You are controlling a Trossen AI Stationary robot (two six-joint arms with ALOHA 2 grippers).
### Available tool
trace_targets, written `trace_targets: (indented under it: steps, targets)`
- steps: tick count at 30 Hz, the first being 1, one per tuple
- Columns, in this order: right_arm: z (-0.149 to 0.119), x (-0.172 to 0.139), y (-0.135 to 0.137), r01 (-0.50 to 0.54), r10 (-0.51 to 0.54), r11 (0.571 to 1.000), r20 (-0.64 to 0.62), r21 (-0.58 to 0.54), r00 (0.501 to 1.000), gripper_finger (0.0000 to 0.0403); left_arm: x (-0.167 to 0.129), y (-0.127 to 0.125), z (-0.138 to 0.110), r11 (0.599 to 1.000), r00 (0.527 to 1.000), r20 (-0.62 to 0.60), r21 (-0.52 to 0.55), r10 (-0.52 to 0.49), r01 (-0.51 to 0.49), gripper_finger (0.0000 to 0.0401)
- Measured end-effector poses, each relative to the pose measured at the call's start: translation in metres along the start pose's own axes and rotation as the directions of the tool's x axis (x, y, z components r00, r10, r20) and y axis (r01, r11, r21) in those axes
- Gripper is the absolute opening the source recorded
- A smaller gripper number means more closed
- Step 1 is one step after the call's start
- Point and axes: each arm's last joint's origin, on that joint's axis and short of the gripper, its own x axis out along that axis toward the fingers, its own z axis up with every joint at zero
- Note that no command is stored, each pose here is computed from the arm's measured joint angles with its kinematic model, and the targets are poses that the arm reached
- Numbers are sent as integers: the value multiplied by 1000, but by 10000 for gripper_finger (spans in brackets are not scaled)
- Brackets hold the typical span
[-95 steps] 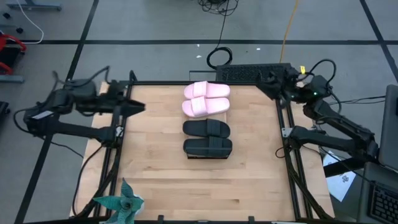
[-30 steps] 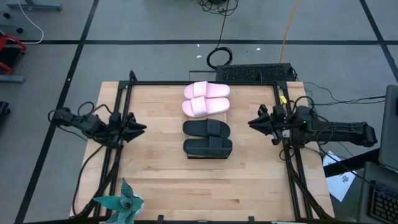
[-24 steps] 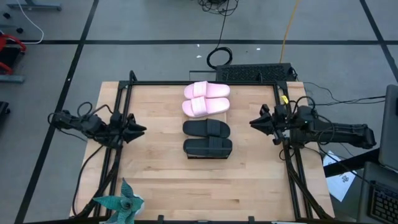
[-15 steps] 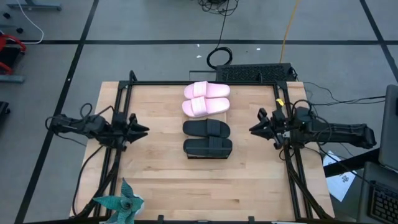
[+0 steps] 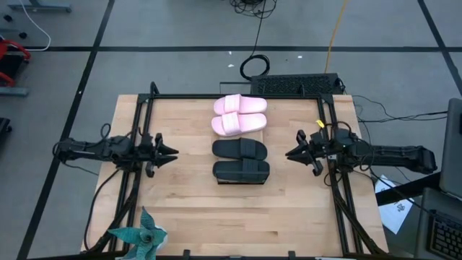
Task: Pick and place slides into the shelf
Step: Return to Home Position
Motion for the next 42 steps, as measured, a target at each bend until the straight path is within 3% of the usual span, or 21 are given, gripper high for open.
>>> trace_targets:
  steps: [8,13,20,26,30,33,39,42]
  targets:
    - [-5,-5,-15,124,-126,992,-46,-36,991,54,0,3,-4,998,999,-30,47,41,-40,124]
    - [-7,-7,-18,117,-121,992,-78,-47,990,54,4,8,-17,997,996,-61,50,57,-54,124]
    - [-12,-8,-23,165,-173,984,-119,-74,978,54,6,9,-17,993,999,-3,108,54,-53,124]
    - [-15,-9,-31,356,-372,924,-114,-137,921,54,8,10,-19,990,997,-16,117,77,-74,124]
    - [-21,-13,-37,506,-526,849,-146,-150,838,54,9,10,-20,991,995,-25,101,94,-91,124]
    - [-26,-15,-39,554,-577,817,-183,-161,796,54,9,11,-21,990,994,-32,95,106,-103,124]
    - [-38,-20,-39,537,-556,829,-129,-158,821,54,11,12,-23,991,991,-61,75,118,-113,124]
    - [-29,-21,-33,494,-502,857,-23,-149,865,54,12,12,-24,991,990,-70,62,122,-118,124]
